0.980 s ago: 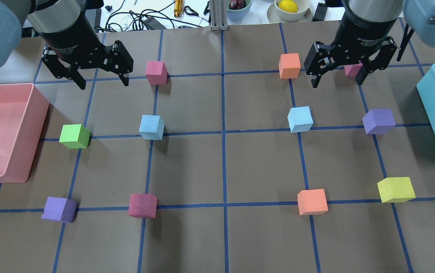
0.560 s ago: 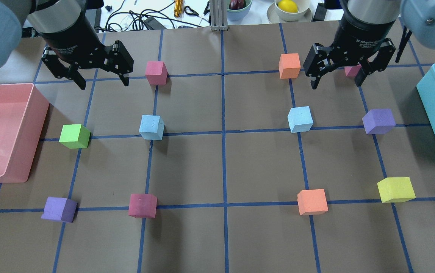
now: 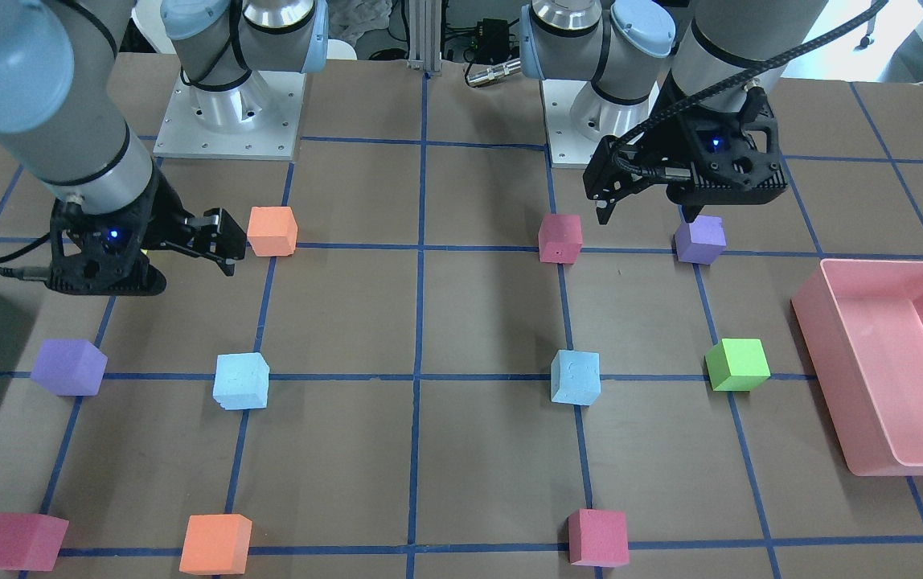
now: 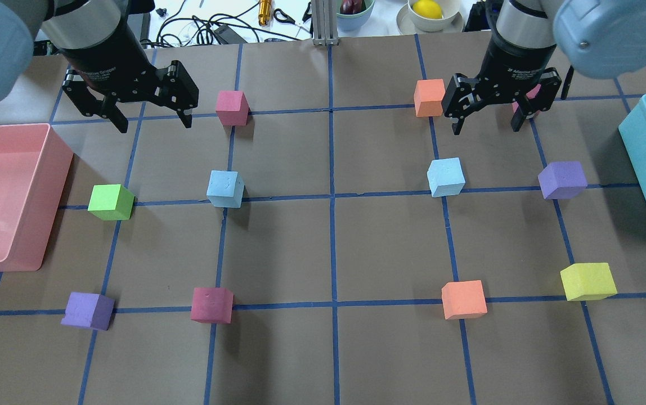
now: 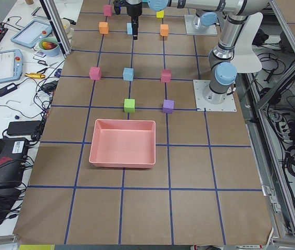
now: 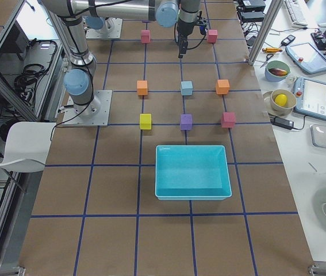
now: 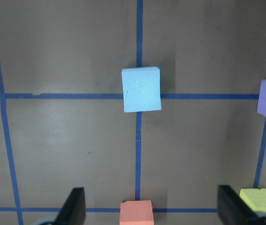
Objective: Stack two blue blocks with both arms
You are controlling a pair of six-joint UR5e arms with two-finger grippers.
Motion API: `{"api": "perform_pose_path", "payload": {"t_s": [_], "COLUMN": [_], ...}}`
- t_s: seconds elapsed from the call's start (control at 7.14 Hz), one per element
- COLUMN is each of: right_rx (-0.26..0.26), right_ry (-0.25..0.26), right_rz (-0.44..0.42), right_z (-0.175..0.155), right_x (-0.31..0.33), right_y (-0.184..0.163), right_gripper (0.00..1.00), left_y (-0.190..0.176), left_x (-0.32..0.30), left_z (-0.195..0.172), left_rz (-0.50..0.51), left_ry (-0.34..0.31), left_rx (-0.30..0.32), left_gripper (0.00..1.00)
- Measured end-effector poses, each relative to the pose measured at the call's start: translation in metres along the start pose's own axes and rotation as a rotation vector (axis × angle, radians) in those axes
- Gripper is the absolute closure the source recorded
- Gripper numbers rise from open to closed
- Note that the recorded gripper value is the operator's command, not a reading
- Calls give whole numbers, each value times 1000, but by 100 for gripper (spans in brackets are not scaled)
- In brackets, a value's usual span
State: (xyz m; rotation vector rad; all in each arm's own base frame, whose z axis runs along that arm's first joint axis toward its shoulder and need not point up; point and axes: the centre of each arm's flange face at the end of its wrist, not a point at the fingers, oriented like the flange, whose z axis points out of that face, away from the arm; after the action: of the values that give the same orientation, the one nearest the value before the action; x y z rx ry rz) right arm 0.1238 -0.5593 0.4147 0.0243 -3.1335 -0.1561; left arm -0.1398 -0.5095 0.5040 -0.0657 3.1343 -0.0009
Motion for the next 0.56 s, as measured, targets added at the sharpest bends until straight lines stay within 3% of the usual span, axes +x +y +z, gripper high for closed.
{"api": "perform_pose_path", "payload": {"t_s": [0.56], "right_rx": [53], "right_ry": [9], "right_rz": [-8], "right_z": [112], "right_x": [1], "right_y": [-52], "right_gripper": [0], "left_y": [0], "left_x": [0], "left_z": [0], "left_rz": [0], "left_ry": [0], "left_rx": [0], "left_gripper": [0]}}
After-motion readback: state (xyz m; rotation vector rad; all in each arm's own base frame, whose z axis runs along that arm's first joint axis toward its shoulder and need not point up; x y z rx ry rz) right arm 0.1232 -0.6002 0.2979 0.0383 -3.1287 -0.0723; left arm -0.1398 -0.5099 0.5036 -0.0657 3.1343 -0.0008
